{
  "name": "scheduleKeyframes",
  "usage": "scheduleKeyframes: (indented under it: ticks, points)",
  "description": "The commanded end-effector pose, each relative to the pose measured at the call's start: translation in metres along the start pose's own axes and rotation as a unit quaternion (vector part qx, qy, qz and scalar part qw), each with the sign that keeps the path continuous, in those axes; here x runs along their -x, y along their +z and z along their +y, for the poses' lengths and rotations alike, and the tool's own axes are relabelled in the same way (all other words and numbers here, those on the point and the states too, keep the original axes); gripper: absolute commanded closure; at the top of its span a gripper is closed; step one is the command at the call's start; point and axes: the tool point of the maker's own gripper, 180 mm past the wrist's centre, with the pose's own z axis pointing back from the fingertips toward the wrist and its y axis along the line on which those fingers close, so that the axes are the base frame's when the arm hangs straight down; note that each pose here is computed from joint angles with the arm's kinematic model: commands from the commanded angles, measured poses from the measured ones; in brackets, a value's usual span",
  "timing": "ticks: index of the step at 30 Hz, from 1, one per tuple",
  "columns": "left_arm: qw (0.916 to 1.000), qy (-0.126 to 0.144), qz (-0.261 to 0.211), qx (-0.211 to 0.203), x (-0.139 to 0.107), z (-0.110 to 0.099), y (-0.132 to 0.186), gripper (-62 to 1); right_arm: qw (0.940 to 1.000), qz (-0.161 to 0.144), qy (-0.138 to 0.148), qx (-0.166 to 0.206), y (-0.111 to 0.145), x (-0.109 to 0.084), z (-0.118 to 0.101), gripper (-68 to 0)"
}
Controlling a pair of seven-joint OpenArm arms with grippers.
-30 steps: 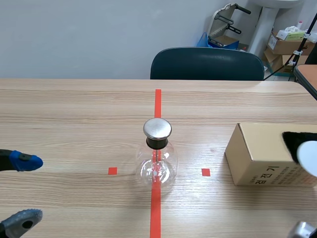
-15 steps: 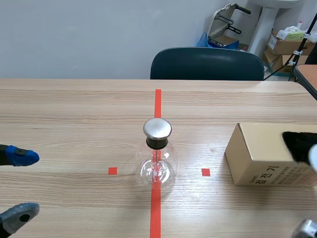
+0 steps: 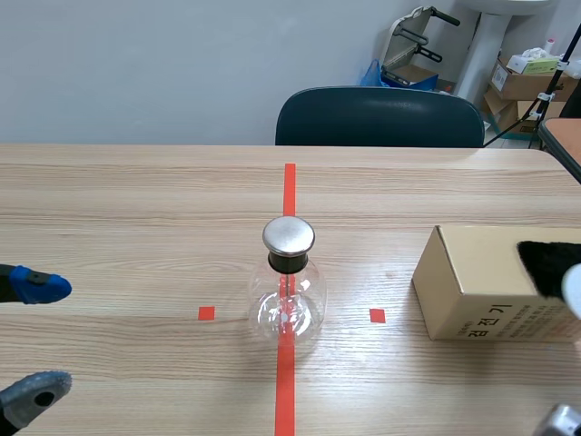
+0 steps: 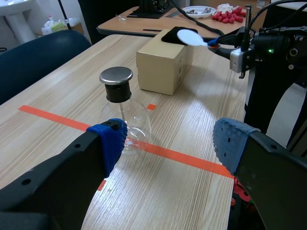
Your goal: Do the electroscope experiment
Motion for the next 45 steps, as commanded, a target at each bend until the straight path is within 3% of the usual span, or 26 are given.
scheduleKeyframes:
  ticks: [1, 3, 5, 8, 10, 12, 15, 17, 19, 22, 24, 26, 30, 31, 33, 35, 38, 39, 41, 43, 45]
  points:
    - [0.9998, -0.003, -0.018, -0.004, -0.009, 0.002, 0.000, -40.7, 0.9992, 0.030, 0.012, 0.024, 0.001, 0.012, -0.010, -0.8]
    - [0.9998, -0.003, -0.018, -0.004, -0.009, 0.002, 0.000, -40.7, 0.9992, 0.030, 0.012, 0.024, 0.001, 0.013, -0.010, -0.8]
    - [0.9998, -0.003, -0.018, -0.004, -0.009, 0.002, 0.000, -40.7, 0.9995, -0.018, 0.014, 0.023, 0.000, -0.005, -0.009, -0.8]
    - [0.9998, -0.003, -0.018, -0.004, -0.009, 0.002, 0.000, -40.7, 0.9940, -0.106, 0.015, 0.022, 0.004, -0.037, -0.008, -0.8]
    - [0.9998, -0.003, -0.018, -0.004, -0.009, 0.002, 0.000, -40.7, 0.9920, -0.123, 0.014, 0.021, 0.005, -0.044, -0.008, -0.8]
    - [0.9998, -0.003, -0.018, -0.004, -0.009, 0.002, 0.000, -40.7, 0.9955, -0.092, 0.011, 0.022, 0.003, -0.034, -0.007, -0.8]
    - [0.9998, -0.003, -0.018, -0.004, -0.009, 0.002, 0.000, -40.7, 0.9997, 0.006, 0.005, 0.023, 0.001, -0.001, -0.008, -0.8]
    - [0.9998, -0.003, -0.017, -0.004, -0.009, 0.002, 0.000, -40.7, 0.9993, 0.030, 0.005, 0.023, 0.001, 0.008, -0.008, -0.8]
    - [0.9998, -0.003, -0.017, -0.004, -0.009, 0.002, 0.000, -40.7, 0.9997, 0.006, 0.009, 0.022, 0.001, 0.000, -0.008, -0.8]
    - [0.9998, -0.003, -0.017, -0.004, -0.009, 0.002, 0.000, -40.7, 0.9964, -0.081, 0.012, 0.020, 0.003, -0.032, -0.007, -0.8]
    - [0.9998, -0.003, -0.017, -0.004, -0.009, 0.002, 0.000, -40.7, 0.9934, -0.112, 0.011, 0.020, 0.005, -0.044, -0.006, -0.8]
    - [0.9998, -0.003, -0.017, -0.004, -0.009, 0.002, 0.000, -40.7, 0.9951, -0.097, 0.010, 0.019, 0.004, -0.039, -0.006, -0.8]
    - [0.9998, -0.003, -0.017, -0.004, -0.009, 0.002, 0.000, -40.7, 0.9997, 0.011, 0.007, 0.019, 0.002, -0.001, -0.005, -0.8]
    - [0.9998, -0.003, -0.017, -0.004, -0.009, 0.002, 0.000, -40.7, 0.9995, 0.025, 0.009, 0.018, 0.002, 0.004, -0.005, -0.8]
    - [0.9998, -0.003, -0.017, -0.004, -0.009, 0.002, 0.000, -40.7, 0.9995, 0.022, 0.014, 0.016, 0.002, 0.003, -0.005, -0.8]
    - [0.9998, -0.003, -0.017, -0.004, -0.009, 0.002, 0.000, -40.7, 0.9995, -0.022, 0.016, 0.016, 0.001, -0.013, -0.005, -0.8]
    - [0.9998, -0.003, -0.017, -0.004, -0.009, 0.003, 0.000, -40.7, 0.9939, -0.108, 0.016, 0.015, 0.005, -0.044, -0.004, -0.8]
    - [0.9998, -0.003, -0.017, -0.004, -0.009, 0.003, 0.000, -40.7, 0.9929, -0.117, 0.016, 0.015, 0.006, -0.047, -0.004, -0.8]
    - [0.9998, -0.003, -0.017, -0.004, -0.009, 0.003, 0.000, -40.7, 0.9952, -0.096, 0.015, 0.015, 0.005, -0.039, -0.004, -0.8]
    - [0.9998, -0.003, -0.017, -0.004, -0.009, 0.003, 0.000, -40.7, 0.9992, -0.035, 0.012, 0.016, 0.003, -0.018, -0.004, -0.8]
    - [0.9998, -0.003, -0.017, -0.004, -0.009, 0.003, 0.000, -40.7, 0.9994, 0.030, 0.010, 0.016, 0.003, 0.005, -0.004, -0.8]
